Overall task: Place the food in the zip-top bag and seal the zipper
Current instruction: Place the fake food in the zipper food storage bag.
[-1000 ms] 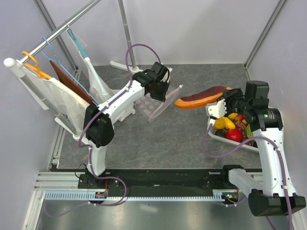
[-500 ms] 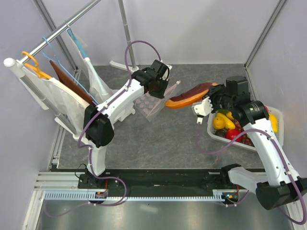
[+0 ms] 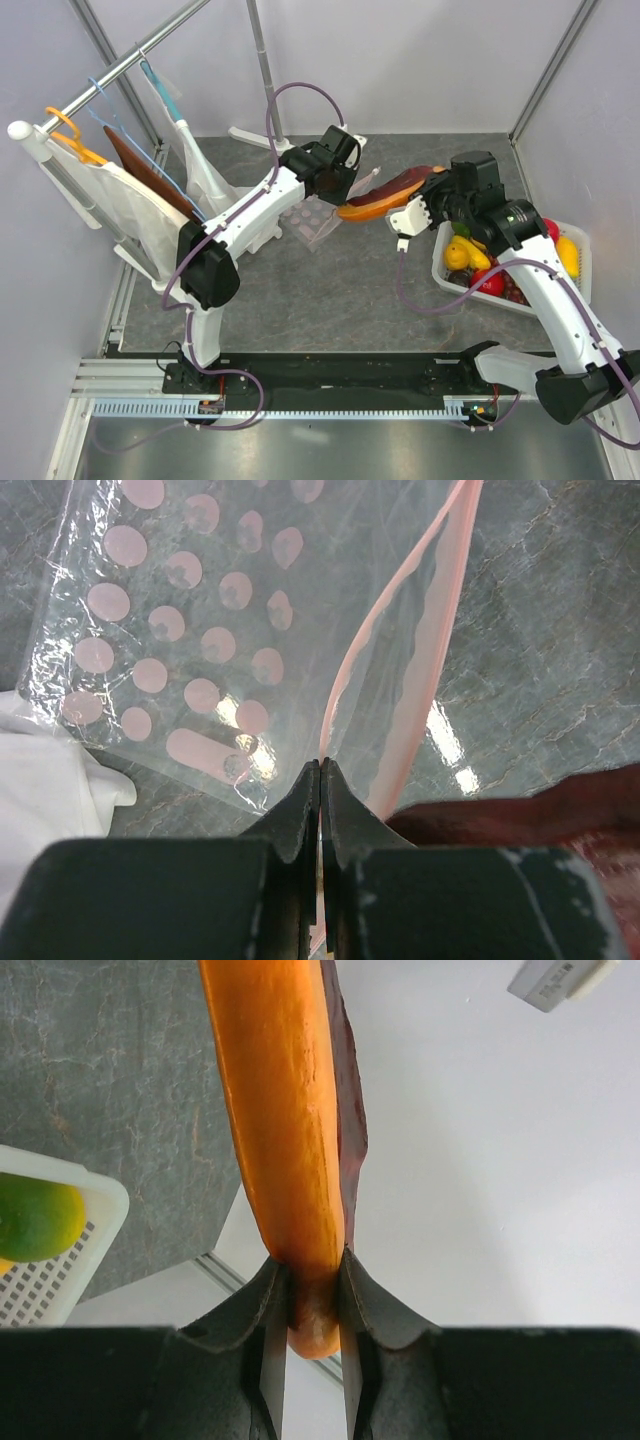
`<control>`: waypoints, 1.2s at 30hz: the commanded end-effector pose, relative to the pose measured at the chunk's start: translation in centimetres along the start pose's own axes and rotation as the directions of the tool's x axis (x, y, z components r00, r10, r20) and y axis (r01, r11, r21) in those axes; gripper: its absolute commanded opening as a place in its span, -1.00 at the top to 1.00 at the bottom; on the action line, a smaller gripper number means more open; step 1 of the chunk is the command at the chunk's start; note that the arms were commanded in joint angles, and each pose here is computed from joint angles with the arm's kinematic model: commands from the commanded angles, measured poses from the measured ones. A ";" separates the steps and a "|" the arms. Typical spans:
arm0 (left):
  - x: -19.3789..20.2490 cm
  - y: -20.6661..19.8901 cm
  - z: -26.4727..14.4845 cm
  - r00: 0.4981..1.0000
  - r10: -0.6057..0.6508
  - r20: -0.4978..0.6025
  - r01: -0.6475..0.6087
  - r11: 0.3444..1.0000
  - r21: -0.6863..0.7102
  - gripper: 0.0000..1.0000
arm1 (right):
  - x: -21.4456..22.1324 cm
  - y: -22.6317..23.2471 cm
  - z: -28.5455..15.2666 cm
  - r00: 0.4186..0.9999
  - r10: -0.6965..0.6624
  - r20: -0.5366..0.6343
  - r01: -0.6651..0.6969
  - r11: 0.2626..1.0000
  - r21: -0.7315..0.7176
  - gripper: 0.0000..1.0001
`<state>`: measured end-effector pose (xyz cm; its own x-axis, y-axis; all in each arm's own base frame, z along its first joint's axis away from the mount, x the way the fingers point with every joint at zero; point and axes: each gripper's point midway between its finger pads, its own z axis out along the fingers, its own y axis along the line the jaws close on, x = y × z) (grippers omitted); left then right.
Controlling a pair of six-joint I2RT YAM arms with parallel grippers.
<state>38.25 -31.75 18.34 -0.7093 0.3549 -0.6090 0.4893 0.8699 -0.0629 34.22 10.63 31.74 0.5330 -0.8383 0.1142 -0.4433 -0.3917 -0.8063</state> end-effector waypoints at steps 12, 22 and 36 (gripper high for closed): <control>-2.6 -0.4 -2.0 0.994 0.056 0.090 -0.055 0.998 -0.016 0.96 | 1.5 2.3 -0.3 0.978 -0.043 -0.203 0.012 0.988 -0.152 1.00; -2.3 -4.2 -3.1 0.999 0.017 0.048 -0.026 0.980 0.196 0.96 | -0.7 -0.4 0.6 0.956 0.000 -0.293 0.014 0.999 0.047 1.00; -3.0 -7.8 -6.6 0.999 -0.013 0.034 -0.002 0.913 0.408 0.96 | -4.6 -1.9 0.5 0.966 0.058 -0.251 -0.012 0.984 0.179 1.00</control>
<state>35.16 -36.22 23.20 -0.6891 0.3551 -0.6317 0.6282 0.7273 -0.2764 33.21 14.92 28.98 0.3434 -0.8872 0.3082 -0.3751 -0.4304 -0.8210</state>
